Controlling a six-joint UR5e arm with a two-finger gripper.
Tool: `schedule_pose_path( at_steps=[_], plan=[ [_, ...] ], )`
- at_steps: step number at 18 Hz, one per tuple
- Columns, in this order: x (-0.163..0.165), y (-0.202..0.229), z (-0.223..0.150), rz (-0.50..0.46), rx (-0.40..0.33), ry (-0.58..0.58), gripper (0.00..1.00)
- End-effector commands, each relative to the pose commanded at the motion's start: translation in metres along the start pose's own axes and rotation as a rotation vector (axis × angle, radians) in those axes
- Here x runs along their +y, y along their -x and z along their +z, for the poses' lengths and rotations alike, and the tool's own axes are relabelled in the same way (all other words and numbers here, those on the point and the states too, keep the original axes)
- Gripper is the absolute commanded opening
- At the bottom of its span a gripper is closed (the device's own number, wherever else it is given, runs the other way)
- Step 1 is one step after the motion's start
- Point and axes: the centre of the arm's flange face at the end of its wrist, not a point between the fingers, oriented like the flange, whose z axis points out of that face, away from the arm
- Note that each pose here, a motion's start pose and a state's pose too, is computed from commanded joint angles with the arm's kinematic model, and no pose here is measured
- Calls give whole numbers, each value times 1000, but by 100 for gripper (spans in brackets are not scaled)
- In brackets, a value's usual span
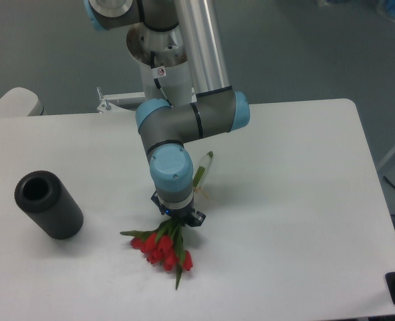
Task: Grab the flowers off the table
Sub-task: 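Close the gripper around the green tulip stems, then lift the tulip bunch off the table and carry it sideways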
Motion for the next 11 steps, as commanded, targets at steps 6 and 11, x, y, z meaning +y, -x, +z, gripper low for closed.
schedule_pose_path(
  at_steps=[6,11],
  plan=[
    [-5,22,-30,-9,-39,-36,3],
    [3,56,-54,-8,-39,-46,3]
  ],
)
